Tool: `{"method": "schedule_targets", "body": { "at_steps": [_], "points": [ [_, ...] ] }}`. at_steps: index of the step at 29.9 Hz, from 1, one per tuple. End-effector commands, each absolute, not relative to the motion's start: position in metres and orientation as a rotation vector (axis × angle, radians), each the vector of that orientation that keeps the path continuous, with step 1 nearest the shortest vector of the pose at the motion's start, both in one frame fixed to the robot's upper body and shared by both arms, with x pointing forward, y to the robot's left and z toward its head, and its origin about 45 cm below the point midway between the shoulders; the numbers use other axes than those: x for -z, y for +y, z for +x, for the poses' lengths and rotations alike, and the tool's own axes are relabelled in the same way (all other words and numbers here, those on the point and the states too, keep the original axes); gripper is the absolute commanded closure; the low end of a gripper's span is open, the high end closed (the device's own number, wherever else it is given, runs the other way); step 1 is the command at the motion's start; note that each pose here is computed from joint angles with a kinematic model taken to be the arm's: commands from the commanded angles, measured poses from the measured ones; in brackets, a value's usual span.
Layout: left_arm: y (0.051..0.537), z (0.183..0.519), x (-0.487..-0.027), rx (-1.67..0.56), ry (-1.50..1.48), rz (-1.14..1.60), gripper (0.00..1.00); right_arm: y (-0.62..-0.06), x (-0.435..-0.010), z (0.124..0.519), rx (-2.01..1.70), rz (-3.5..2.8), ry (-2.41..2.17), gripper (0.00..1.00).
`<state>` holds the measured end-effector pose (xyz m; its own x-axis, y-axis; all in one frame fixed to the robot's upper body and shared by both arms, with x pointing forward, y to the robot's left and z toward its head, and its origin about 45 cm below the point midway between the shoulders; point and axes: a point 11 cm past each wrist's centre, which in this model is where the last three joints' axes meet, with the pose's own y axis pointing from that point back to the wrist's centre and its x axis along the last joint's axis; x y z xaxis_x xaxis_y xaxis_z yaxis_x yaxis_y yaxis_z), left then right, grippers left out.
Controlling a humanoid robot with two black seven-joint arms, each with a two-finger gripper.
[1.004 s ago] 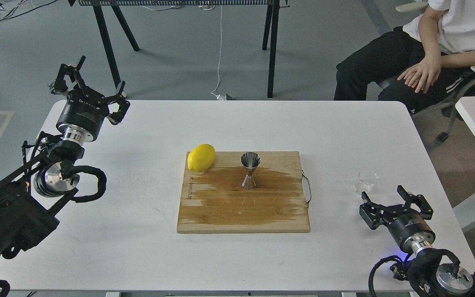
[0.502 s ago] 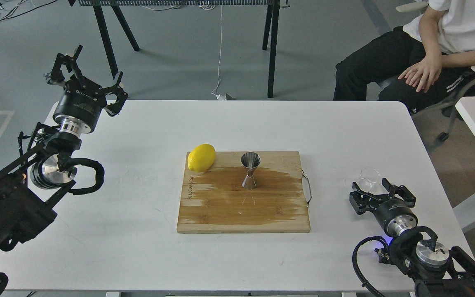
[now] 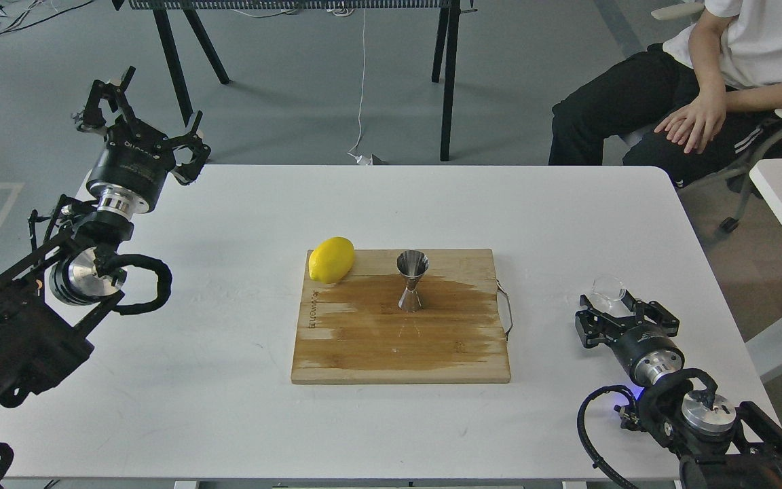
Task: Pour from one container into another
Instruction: 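Reach the right gripper to the small clear glass cup and grasp it, then lift the glass cup with the right gripper and bring it above the jigger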
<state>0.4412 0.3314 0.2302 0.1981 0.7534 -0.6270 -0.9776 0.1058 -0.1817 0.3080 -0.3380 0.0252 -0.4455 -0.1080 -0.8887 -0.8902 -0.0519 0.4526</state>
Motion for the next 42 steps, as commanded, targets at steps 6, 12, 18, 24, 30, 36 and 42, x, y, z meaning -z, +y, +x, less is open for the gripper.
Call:
{"method": "schedule_targets", "body": {
  "at_steps": [6,12,18,24,30,36,42],
  "points": [
    [0.333,0.442,-0.231,-1.335,0.426,-0.643,0.0,-0.323,-0.023,0.31,-1.589,-1.148,1.586,0.6],
    [0.334,0.441,-0.232,-1.337,0.423,-0.642,0.0,-0.321,-0.025,0.311,-1.59,-1.158,1.573,0.64],
    [0.337,0.441,-0.232,-1.342,0.419,-0.639,0.0,-0.312,-0.039,0.32,-1.58,-1.214,1.52,0.66],
    [0.34,0.441,-0.233,-1.346,0.413,-0.634,0.0,-0.303,-0.075,0.337,-1.539,-1.335,1.426,0.66],
    [0.341,0.44,-0.232,-1.349,0.413,-0.632,0.0,-0.28,-0.103,0.345,-1.518,-1.519,1.385,0.67],
    [0.343,0.44,-0.233,-1.352,0.41,-0.63,0.0,-0.254,-0.131,0.358,-1.44,-1.746,1.434,0.69],
    [0.345,0.439,-0.233,-1.354,0.407,-0.63,0.0,-0.218,-0.142,0.368,-1.357,-1.932,1.519,0.69]
  ]
}}
